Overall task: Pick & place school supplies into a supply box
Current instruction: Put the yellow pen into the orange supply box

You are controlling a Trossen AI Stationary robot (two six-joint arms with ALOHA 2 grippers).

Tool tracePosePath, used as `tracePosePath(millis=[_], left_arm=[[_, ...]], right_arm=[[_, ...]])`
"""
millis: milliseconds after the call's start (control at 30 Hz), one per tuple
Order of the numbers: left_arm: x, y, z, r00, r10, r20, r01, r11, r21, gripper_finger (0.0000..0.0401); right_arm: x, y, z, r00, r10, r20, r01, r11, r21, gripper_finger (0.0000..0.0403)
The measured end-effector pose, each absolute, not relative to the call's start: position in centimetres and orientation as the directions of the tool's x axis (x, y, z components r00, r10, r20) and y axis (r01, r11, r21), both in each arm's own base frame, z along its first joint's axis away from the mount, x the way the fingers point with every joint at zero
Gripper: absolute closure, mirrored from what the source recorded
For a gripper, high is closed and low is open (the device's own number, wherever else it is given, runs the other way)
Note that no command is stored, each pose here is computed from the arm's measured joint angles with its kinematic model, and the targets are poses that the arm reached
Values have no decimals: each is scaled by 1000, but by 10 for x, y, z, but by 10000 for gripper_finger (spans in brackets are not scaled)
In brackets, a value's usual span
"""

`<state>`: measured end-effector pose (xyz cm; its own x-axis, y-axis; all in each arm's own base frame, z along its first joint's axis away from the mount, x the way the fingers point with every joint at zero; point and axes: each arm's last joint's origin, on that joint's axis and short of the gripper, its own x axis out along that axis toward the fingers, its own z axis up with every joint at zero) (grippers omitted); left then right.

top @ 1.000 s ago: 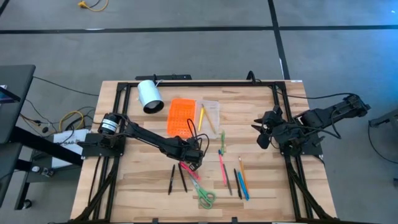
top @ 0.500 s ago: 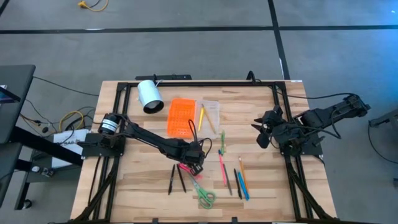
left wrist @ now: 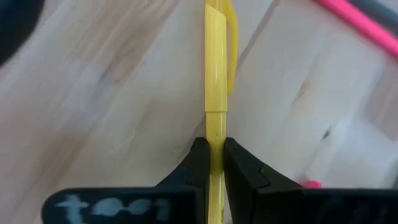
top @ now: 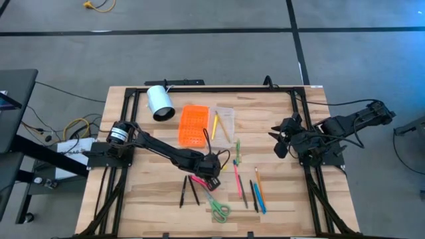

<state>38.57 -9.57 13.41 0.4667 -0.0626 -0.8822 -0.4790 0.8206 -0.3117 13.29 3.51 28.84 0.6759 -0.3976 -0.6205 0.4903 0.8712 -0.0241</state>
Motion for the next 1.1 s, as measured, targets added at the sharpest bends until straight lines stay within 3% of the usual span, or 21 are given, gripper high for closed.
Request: tracePosePath(millis=[600,1100], left_arm=[[393,-97,139,541,-81,-837,-467,798,-379,390],[395,-79,176,654,-32,-756,-452,785,-424,390]], right_arm=[[133,35,288,676,-395,-622,489,872,-22,292],[133,35,288,676,-397,-621,490,871,-24,292]])
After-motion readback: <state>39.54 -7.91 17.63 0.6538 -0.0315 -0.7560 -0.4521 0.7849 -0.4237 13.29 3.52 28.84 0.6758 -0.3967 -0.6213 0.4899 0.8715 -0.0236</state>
